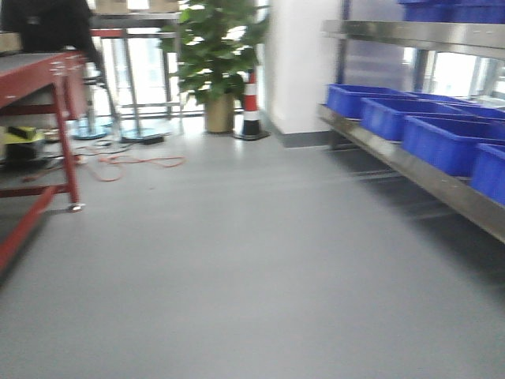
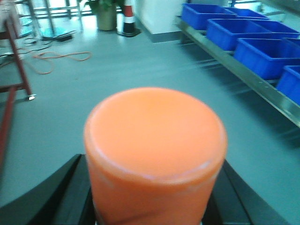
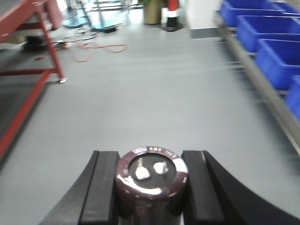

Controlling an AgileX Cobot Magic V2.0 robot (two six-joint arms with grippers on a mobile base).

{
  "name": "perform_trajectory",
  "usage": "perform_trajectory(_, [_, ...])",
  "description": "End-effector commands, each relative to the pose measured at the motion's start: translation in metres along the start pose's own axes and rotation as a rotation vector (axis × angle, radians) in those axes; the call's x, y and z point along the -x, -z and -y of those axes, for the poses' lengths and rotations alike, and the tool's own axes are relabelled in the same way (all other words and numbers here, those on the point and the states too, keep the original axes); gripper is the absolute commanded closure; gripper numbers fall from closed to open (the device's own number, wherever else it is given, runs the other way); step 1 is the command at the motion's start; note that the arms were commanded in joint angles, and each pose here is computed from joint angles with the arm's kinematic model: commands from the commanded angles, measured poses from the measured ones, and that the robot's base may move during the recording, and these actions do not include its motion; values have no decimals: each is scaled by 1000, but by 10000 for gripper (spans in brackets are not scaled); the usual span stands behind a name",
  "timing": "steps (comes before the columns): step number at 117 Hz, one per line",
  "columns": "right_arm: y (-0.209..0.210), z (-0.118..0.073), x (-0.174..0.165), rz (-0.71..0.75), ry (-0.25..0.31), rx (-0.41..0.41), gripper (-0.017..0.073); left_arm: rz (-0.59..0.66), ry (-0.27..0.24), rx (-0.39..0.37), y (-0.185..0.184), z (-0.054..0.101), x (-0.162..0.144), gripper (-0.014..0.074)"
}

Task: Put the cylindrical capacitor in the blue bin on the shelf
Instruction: 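Drive the base to the shelf of blue bins holding both cylinders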

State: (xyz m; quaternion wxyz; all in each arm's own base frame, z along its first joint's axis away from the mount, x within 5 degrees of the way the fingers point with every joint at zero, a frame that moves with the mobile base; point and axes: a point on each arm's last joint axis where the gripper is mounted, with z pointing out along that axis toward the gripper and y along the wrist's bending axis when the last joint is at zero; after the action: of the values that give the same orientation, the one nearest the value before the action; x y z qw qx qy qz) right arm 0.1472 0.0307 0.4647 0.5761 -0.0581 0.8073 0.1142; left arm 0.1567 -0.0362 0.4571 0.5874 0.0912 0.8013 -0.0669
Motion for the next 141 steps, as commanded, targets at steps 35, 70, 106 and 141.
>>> perform_trajectory(35, [4,0,5,43,13,-2,662,25,4,-11,2,1,2,704])
perform_trajectory(70, [4,0,5,43,13,-2,662,25,4,-11,2,1,2,704])
perform_trajectory(106, [4,0,5,43,13,-2,662,25,4,-11,2,1,2,704])
perform_trajectory(141, [4,0,5,43,13,-2,662,25,4,-11,2,1,2,704])
